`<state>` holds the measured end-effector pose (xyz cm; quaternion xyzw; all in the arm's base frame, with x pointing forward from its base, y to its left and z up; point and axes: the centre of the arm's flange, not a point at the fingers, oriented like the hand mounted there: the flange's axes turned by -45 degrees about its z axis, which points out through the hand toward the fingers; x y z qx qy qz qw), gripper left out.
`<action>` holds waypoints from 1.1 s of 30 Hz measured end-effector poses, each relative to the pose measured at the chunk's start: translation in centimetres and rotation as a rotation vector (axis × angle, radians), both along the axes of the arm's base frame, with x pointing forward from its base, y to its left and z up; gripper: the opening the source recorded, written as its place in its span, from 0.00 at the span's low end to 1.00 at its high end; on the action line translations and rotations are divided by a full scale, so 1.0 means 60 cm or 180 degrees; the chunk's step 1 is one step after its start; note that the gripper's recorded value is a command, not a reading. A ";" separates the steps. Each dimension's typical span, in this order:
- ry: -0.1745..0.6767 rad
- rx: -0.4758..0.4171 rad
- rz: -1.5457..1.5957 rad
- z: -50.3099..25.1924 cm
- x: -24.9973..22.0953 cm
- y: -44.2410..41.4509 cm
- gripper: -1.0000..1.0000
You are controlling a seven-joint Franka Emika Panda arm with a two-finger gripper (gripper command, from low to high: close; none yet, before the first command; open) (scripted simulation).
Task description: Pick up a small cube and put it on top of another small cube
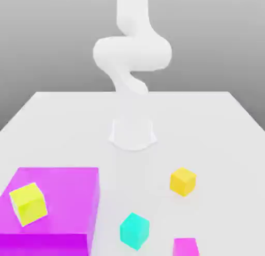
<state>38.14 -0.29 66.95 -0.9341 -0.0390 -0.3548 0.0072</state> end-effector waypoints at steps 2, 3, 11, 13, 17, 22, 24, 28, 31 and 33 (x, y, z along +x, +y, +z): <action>0.0191 -0.0075 0.0235 -0.062 0.044 0.000 0.50; 0.0281 -0.0112 0.0348 -0.093 0.063 0.000 0.50; 0.0955 -0.0427 0.1213 -0.356 0.158 0.017 0.50; 0.1116 -0.0515 0.1425 -0.424 0.166 0.022 0.50; 0.1438 -0.0707 0.1847 -0.556 0.166 0.028 0.50; 0.1844 -0.0977 0.2367 -0.709 0.136 0.024 0.50; 0.2009 -0.1094 0.2572 -0.765 0.117 0.017 0.50; 0.2080 -0.1159 0.2672 -0.848 0.111 0.013 0.50; 0.2087 -0.1156 0.2675 -0.888 0.108 0.013 0.00; 0.2090 -0.1155 0.2675 -0.888 0.108 0.013 0.00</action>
